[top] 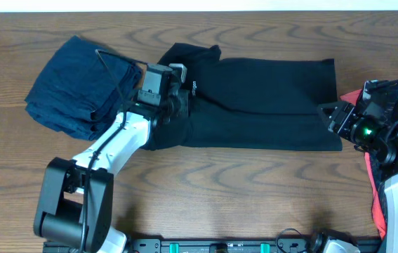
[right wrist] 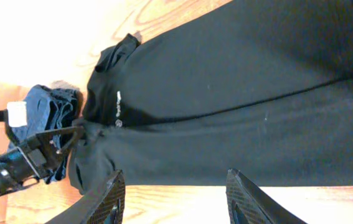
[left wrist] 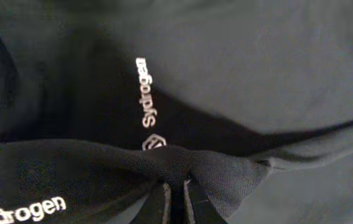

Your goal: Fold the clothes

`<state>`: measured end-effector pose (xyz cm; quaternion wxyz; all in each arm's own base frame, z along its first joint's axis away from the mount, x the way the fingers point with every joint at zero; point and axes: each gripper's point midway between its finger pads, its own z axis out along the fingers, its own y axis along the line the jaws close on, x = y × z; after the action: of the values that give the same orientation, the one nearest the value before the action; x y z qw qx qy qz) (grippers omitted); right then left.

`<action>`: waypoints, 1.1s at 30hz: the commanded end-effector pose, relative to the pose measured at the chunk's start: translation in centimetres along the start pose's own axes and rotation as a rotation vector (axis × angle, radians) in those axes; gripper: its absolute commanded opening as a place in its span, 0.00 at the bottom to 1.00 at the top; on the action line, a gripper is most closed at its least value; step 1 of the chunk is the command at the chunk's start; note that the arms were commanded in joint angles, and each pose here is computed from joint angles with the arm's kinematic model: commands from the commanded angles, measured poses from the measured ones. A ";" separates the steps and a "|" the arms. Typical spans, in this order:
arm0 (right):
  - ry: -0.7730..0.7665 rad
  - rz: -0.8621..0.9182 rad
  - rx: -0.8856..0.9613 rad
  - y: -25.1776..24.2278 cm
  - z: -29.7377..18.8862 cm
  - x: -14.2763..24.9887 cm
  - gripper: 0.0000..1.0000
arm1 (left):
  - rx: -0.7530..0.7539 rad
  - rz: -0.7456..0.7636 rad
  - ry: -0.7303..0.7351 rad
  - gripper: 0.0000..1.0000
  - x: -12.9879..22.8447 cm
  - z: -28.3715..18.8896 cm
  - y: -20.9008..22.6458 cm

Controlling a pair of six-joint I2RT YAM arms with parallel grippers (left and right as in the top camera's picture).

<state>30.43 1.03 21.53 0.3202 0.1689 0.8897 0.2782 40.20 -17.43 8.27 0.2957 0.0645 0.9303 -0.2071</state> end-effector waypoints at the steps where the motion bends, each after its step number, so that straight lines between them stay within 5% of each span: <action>1: -0.002 0.001 0.009 0.0 0.0 -0.1 0.50 | -0.069 0.033 -0.047 0.06 -1.3 -0.6 0.9; 5: -0.002 0.001 0.009 0.0 0.0 -0.1 0.50 | -0.069 0.040 -0.065 0.15 -1.7 0.1 1.1; 9: -0.001 0.002 0.010 0.0 0.0 -0.1 0.51 | -0.068 0.040 -0.070 0.57 -1.8 0.6 1.2; 12: -0.002 0.001 0.009 0.0 0.0 -0.1 0.52 | -0.073 0.038 -0.061 0.70 -1.6 0.5 1.4; 23: -0.012 0.003 0.051 -0.7 0.0 -0.2 0.54 | -0.306 -0.040 0.151 0.68 3.5 -1.3 7.1; 33: -0.012 0.005 0.061 -0.9 0.0 -0.2 0.55 | -0.303 -0.038 0.187 0.43 4.6 0.9 8.1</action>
<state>30.39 0.19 21.02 0.3196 0.1811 0.8950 0.2530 38.53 -10.70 3.05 0.2192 0.0187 0.9729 -0.0712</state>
